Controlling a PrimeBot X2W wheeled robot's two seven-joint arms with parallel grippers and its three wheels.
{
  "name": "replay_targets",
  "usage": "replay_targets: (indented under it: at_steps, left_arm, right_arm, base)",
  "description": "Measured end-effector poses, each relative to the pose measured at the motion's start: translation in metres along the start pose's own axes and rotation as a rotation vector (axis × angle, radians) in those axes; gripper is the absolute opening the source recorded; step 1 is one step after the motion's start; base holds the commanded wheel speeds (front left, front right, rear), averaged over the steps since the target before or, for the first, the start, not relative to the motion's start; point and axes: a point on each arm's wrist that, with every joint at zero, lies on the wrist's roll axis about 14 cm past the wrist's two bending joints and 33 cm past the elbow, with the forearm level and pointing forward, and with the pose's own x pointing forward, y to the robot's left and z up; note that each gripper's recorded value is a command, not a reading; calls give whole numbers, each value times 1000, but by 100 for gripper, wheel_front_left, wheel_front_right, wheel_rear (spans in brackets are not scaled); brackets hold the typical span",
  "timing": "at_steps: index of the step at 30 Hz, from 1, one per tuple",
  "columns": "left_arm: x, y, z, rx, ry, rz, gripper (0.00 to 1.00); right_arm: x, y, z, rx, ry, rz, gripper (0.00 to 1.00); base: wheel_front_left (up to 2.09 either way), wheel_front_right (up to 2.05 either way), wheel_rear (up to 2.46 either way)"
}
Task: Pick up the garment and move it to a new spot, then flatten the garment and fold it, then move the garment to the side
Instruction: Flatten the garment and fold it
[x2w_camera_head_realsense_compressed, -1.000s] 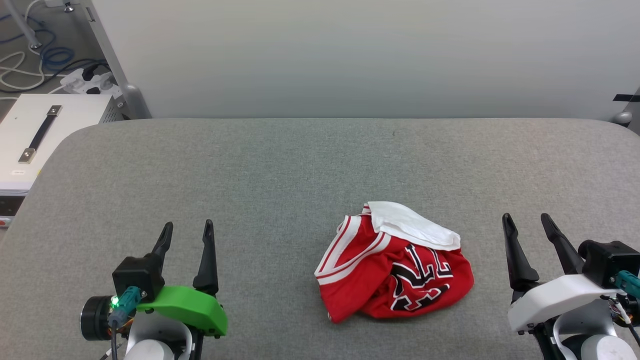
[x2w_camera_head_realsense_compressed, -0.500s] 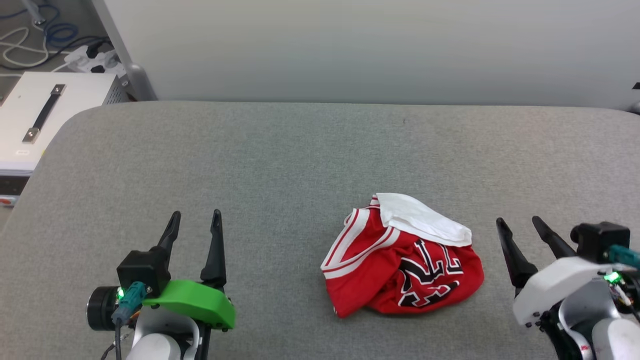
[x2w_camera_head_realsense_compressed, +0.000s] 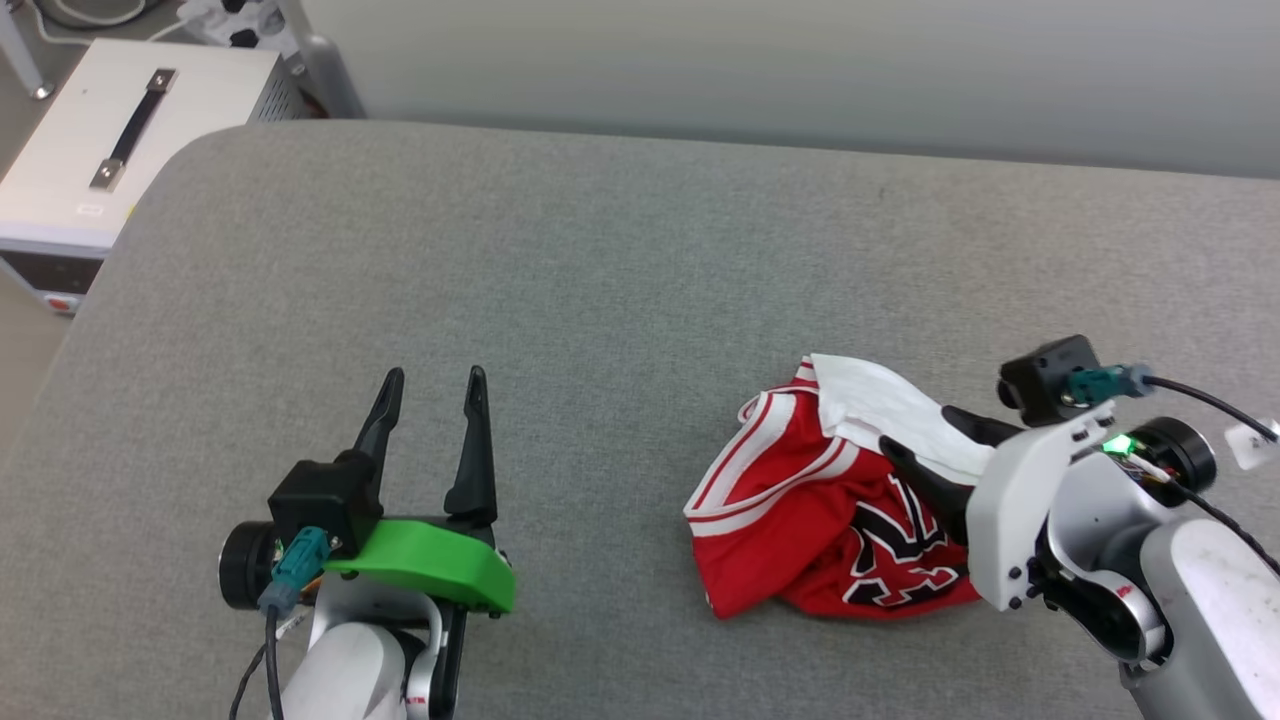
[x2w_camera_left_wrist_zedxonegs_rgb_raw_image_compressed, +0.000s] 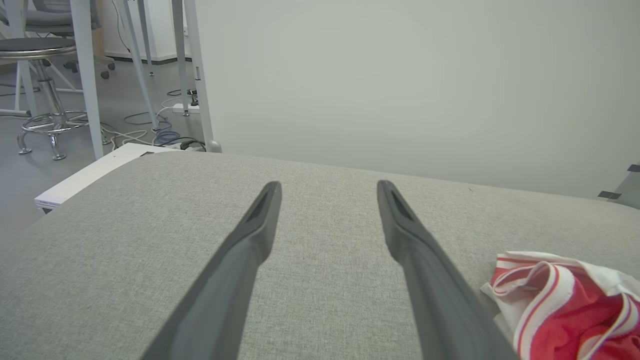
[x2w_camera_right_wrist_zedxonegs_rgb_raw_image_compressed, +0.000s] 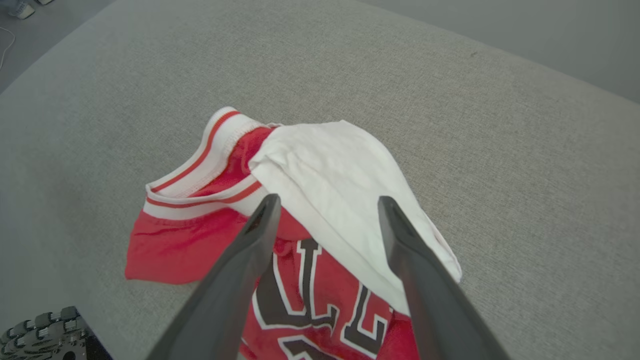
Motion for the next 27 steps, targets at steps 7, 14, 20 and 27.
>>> replay_targets:
  at_steps: [7,14,20,27]
  left_arm:
    - [6,9,-10,0,14,32,100]
    - [7,18,-22,-1,39,67,100]
    - [7,19,-23,-1,36,70,100]
    - [11,10,-23,-7,32,41,100]
  right_arm:
    - [28,14,-25,-65,172,110,100]
    - [45,14,-49,-44,265,148,0]
    - [47,1,-37,-15,197,116,0]
    - [35,-40,-17,86,92,-6,0]
  base:
    - [0,0,0]
    - [0,0,0]
    - [0,0,0]
    - [0,0,0]
